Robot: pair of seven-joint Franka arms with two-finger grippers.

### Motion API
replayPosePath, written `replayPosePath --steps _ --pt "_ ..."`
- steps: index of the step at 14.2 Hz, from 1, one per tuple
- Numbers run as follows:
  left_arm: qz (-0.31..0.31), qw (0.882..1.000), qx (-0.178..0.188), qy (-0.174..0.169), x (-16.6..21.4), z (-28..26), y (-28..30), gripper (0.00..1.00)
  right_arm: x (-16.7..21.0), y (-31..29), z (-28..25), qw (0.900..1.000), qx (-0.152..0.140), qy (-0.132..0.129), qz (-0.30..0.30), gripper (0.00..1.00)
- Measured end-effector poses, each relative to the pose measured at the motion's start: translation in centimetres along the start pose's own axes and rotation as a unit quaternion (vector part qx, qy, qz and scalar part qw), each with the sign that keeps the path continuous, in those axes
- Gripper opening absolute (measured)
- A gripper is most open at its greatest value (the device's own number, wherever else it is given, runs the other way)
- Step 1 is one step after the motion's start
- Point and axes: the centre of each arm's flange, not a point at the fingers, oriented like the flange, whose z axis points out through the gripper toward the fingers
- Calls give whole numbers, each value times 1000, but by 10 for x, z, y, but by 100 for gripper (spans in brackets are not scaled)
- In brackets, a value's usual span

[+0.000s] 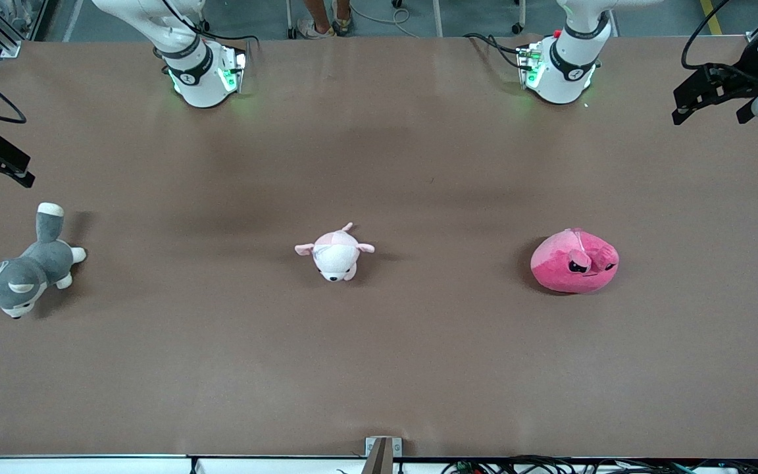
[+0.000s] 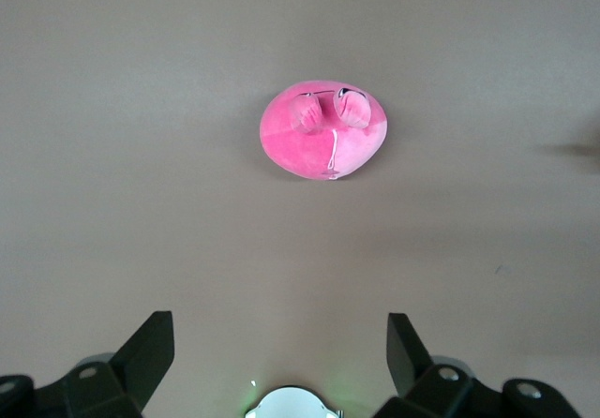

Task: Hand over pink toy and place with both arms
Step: 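Move the left gripper down toward the pink plush blob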

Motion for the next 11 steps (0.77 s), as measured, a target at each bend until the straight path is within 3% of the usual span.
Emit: replayPosePath --steps 7,11 --pt "-1 1000 0 -10 9 10 -1 100 0 0 0 1000 0 -1 0 100" --pt "-8 1000 -3 -28 36 44 -8 100 0 0 0 1000 0 -1 0 100"
